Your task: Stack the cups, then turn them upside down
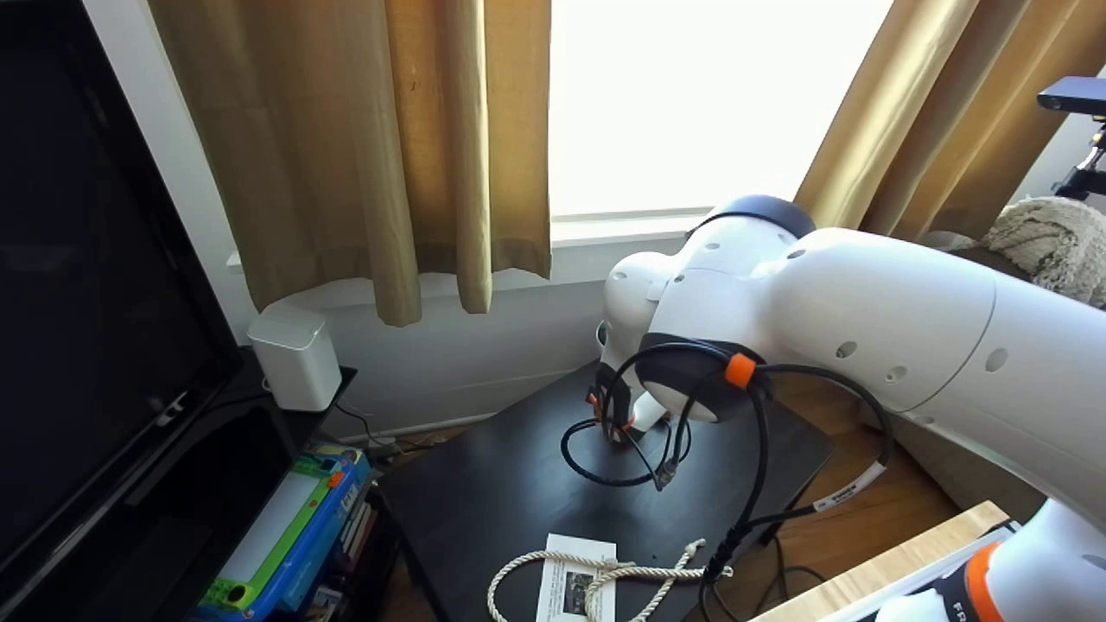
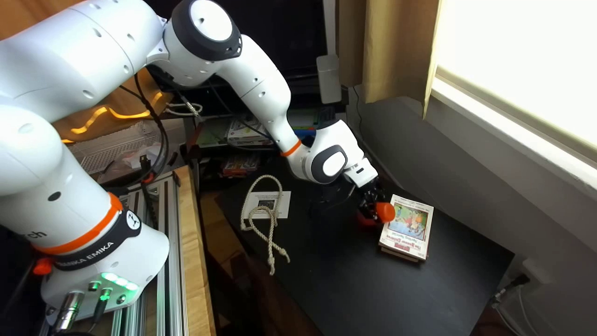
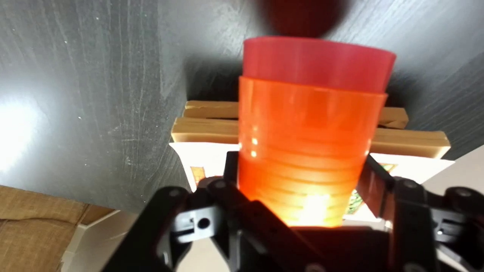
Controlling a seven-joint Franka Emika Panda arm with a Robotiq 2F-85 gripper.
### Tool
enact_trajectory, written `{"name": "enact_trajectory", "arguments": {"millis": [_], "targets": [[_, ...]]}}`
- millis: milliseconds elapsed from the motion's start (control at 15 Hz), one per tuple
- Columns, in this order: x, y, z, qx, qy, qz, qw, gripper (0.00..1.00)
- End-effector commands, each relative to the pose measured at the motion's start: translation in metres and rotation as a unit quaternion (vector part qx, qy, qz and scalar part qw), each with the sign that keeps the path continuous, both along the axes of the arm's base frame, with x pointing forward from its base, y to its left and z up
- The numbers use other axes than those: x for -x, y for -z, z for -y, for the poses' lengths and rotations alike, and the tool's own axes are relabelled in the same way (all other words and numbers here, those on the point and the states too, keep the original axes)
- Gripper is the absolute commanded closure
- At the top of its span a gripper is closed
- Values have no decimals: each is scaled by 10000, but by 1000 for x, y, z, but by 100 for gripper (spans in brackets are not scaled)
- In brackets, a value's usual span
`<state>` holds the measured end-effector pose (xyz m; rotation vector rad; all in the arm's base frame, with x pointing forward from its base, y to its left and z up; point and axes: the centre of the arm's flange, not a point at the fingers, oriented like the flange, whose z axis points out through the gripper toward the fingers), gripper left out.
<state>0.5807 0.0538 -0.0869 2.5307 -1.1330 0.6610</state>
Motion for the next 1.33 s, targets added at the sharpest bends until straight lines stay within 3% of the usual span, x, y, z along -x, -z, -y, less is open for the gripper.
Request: {"name": "enact_trajectory", "arguments": {"millis": [0,133,333,400,467,733,1067,1267], "targets": [[2,9,-3,204,-17,124,9997,9],[3,9,-2,254,-25,135,9996,0],[2,9,-1,314,-55,151,9994,0],[2,9,-1,325,-60,141,9994,3],[2,10,0,329,-64,123,9994,23],[4,13,1,327,-52,80,9994,55],[5,8,-4,424,-8,135,9990,58],[4,2,-18,712,-1,304,9970,58]]}}
